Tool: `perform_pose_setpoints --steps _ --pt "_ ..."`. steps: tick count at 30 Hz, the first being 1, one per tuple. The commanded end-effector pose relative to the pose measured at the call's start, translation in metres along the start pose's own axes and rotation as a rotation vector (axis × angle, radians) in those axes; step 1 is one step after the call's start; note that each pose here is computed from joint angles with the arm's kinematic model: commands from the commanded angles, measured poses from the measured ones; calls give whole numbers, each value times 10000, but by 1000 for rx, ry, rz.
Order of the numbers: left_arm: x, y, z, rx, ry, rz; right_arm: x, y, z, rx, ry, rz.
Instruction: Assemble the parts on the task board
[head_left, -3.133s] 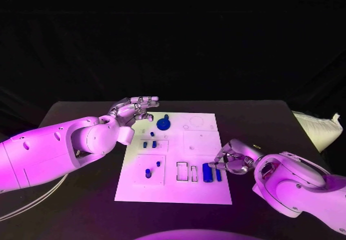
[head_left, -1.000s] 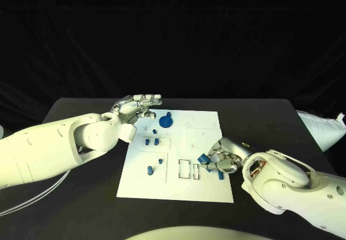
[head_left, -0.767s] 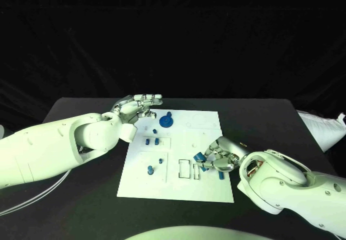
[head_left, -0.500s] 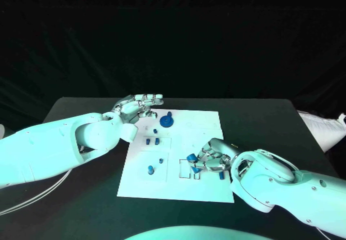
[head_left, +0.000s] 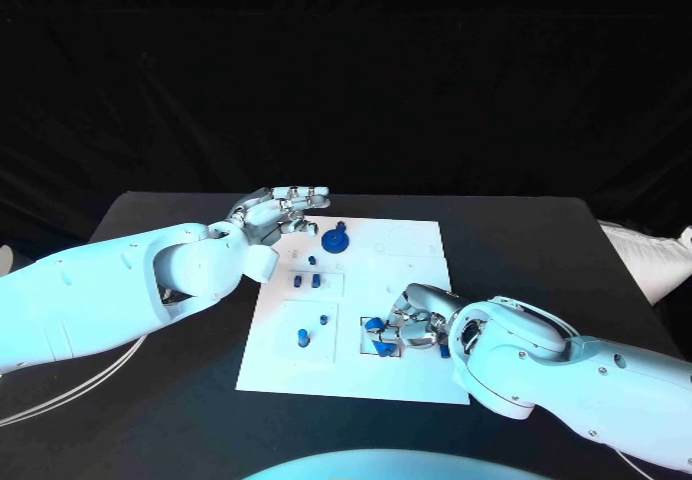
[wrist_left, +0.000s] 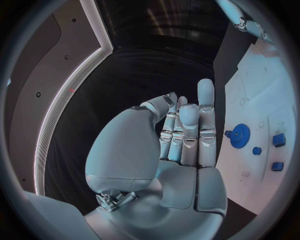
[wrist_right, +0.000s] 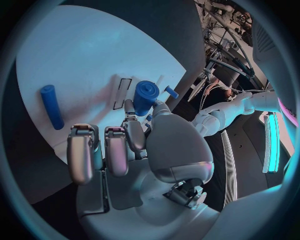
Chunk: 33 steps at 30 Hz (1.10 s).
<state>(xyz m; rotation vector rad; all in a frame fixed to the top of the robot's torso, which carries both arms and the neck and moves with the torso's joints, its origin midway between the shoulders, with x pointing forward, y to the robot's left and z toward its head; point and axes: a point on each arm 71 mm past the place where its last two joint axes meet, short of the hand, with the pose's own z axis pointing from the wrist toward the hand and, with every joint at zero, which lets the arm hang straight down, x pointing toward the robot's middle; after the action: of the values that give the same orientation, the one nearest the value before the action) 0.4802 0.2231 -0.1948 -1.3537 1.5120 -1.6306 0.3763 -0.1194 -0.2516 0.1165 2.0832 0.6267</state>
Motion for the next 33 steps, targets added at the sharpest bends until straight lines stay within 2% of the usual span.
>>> perform_pose_setpoints --steps 1,18,33 --pt "33 -5 3 5 24 -4 33 4 14 2 31 -63" --pt "30 -6 3 6 22 -4 12 13 85 -2 -10 -118" --pt "18 -9 -4 5 21 -3 0 47 3 -31 -34 -131"
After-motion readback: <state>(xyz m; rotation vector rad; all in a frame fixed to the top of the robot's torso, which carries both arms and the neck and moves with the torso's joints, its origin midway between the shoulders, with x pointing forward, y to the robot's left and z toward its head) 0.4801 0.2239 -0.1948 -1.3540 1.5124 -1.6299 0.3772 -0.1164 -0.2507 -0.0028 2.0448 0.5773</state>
